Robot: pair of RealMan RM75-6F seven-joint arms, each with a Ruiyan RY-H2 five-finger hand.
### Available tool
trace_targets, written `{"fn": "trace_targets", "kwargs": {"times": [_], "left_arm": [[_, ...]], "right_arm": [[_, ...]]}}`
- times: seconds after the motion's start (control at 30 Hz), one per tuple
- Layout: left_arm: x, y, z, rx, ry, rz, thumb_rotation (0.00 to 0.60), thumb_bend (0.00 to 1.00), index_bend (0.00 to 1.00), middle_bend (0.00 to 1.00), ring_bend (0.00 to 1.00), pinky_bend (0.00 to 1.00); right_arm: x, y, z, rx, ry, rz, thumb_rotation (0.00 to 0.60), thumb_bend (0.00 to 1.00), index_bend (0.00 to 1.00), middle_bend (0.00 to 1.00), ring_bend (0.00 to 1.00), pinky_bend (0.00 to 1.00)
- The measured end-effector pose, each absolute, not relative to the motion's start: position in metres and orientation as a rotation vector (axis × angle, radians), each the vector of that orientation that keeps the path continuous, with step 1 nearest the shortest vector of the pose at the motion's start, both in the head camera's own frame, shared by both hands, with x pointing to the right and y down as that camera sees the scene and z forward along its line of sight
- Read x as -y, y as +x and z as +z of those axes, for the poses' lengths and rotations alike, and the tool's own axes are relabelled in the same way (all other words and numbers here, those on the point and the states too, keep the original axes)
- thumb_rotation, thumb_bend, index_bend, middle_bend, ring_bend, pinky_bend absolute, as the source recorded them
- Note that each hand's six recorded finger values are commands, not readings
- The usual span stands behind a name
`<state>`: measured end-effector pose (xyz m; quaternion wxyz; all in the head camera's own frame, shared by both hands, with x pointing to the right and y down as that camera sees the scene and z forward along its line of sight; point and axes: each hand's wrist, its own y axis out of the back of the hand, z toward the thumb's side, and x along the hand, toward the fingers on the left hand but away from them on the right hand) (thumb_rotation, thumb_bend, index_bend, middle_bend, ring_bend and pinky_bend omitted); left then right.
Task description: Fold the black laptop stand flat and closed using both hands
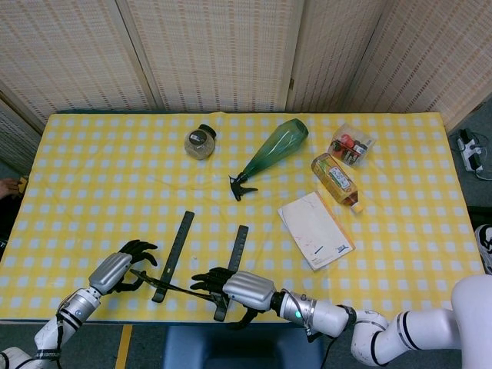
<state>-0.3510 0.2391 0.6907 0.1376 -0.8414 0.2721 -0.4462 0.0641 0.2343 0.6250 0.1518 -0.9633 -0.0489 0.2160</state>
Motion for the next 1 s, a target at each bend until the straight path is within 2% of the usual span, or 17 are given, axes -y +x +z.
{"fn": "trace_targets", "kwargs": {"times": [0.1,0.27,0.37,0.67,1.0], "left_arm": [[-0.242,-0.352,0.688,-0.786,-2.446,-1.298,0.6,0.59,0.35,0.2,0.1,0.01],[-0.247,-0.354,0.687,-0.804,-2.464,-1.307,0.6,0.43,0.36,0.2,0.1,0.01],[-0.249,-0.356,0.686,-0.82,-2.466,-1.308,0.6,0.38,0.36,0.2,0.1,0.01],[-0.257,-0.354,0.68,-0.838,-2.52,-1.285,0.6,0.37,0.43,0.2,0.11,0.01],[-0.259,-0.339,0.684,-0.826,-2.59,-1.226,0.6,0.43,0.45,0.2,0.12,0.01]], "right_arm": [[-0.235,0.063,0.625,0.136,-2.766,0.619,0.6,0.3,0.0,0.0,0.01,0.0],[-0.236,0.062,0.627,0.128,-2.764,0.623,0.6,0.3,0.0,0.0,0.02,0.0],[-0.237,0.061,0.628,0.126,-2.764,0.626,0.6,0.3,0.0,0.0,0.01,0.0],[-0.238,0.06,0.63,0.118,-2.769,0.63,0.6,0.3,0.0,0.0,0.01,0.0],[-0.239,0.06,0.632,0.113,-2.771,0.64,0.6,0.3,0.0,0.0,0.0,0.0]]}}
